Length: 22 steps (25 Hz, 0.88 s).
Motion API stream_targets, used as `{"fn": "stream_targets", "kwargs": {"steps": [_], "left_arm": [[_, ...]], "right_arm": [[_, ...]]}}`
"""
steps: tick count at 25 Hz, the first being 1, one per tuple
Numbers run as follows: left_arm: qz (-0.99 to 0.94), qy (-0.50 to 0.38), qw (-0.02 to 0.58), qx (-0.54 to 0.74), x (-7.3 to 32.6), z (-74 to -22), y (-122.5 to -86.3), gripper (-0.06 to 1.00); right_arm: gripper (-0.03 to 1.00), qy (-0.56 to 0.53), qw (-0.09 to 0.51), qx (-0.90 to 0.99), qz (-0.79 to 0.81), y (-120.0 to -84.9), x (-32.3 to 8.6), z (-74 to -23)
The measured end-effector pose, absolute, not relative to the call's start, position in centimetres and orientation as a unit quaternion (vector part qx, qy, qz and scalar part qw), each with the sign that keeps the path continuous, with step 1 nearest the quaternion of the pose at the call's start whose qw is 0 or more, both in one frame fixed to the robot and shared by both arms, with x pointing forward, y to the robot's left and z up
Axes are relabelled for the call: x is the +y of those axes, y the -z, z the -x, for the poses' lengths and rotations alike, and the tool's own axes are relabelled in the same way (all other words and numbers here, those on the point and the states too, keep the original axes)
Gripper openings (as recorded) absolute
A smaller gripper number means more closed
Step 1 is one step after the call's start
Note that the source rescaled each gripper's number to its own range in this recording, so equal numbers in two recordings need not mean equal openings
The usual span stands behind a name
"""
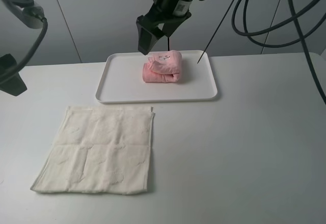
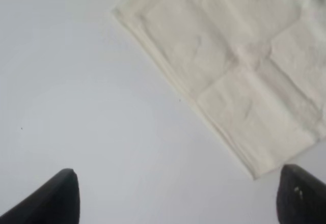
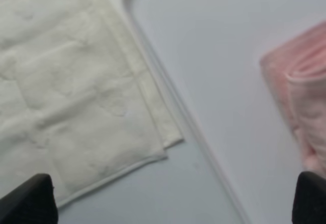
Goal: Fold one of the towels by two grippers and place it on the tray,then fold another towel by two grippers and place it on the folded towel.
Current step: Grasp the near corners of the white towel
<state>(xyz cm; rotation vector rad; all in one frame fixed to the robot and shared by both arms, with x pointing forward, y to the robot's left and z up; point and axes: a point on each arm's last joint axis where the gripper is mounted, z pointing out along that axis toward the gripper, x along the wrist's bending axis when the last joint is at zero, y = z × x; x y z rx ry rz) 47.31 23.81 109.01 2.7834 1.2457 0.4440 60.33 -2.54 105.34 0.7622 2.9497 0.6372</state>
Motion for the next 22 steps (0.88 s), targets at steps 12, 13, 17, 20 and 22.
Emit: {"fn": "stream_targets", "kwargs": {"steps": [12, 13, 17, 20, 22], "left_arm": [[-0.936, -0.161, -0.034, 0.312, 25.7, -44.4, -104.9, 0.99], [-0.939, -0.162, -0.034, 0.3, 25.6, -44.4, -104.7, 0.99], [-0.955, -0.159, -0.04, 0.248, 25.7, -44.2, -103.6, 0.99], [-0.964, -0.151, -0.048, 0.214, 25.8, -43.9, -102.6, 0.99], [-0.971, -0.143, -0.053, 0.186, 25.8, -43.5, -101.5, 0.99]], "right_arm": [[0.99, -0.115, 0.005, 0.979, -0.166, -103.7, -2.0, -52.7], [0.99, -0.11, 0.002, 0.98, -0.167, -103.3, -2.5, -52.2], [0.99, -0.086, -0.007, 0.983, -0.161, -101.2, -3.8, -49.8], [0.99, -0.069, -0.013, 0.988, -0.14, -99.8, -3.9, -47.8], [0.99, -0.057, -0.015, 0.991, -0.118, -98.9, -3.5, -46.3]]}}
